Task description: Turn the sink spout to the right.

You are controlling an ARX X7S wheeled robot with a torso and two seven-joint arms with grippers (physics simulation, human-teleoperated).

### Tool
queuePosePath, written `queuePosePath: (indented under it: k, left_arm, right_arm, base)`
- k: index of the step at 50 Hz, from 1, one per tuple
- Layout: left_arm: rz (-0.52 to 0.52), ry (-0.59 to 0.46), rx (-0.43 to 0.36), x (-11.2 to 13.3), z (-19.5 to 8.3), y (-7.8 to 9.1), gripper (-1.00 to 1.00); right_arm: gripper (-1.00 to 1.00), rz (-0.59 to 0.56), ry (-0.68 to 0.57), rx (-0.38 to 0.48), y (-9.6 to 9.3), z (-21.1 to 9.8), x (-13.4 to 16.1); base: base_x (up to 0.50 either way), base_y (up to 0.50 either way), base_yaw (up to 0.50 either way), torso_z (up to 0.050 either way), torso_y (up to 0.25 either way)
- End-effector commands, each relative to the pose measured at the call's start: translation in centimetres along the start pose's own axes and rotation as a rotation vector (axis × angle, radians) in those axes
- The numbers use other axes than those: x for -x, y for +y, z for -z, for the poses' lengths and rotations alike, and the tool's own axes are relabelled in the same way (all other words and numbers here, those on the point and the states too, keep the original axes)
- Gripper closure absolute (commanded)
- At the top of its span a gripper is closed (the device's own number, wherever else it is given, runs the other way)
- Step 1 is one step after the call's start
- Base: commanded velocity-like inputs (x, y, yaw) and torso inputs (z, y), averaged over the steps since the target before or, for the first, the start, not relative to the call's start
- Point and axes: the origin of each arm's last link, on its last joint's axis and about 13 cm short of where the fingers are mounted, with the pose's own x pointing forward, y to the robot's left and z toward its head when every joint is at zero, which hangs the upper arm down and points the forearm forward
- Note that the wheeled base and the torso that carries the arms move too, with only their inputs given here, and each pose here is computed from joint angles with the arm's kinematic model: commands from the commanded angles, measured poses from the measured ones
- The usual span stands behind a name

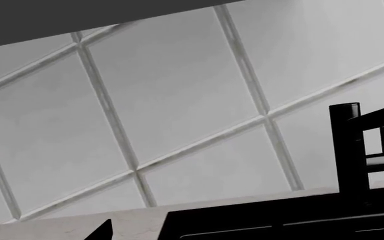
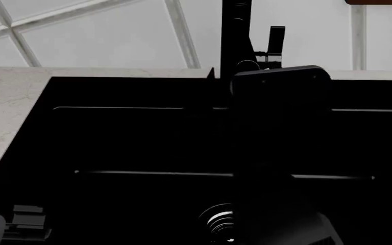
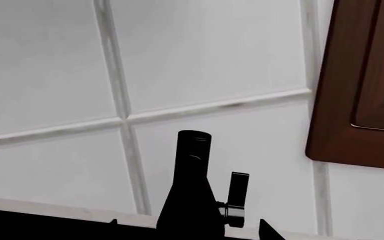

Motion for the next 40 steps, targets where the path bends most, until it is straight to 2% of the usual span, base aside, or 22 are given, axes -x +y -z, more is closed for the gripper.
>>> queuePosePath:
  k: [1, 40]
  left_arm:
    - [0.003, -0.001, -0.006, 0.0, 0.0, 0.0, -1.0]
    - [0.013, -0.001, -0.013, 0.0, 0.0, -0.1, -1.0]
  right_arm:
    - [-1.0, 0.007, 0.006, 0.0, -0.1, 0.3, -0.4]
    - [-1.0, 0.099, -0.019, -0.001, -2.0, -0.8, -0.9]
  base:
    - [0.0, 0.0, 0.0, 0.0, 0.0]
    - [0.0, 0.0, 0.0, 0.0, 0.0]
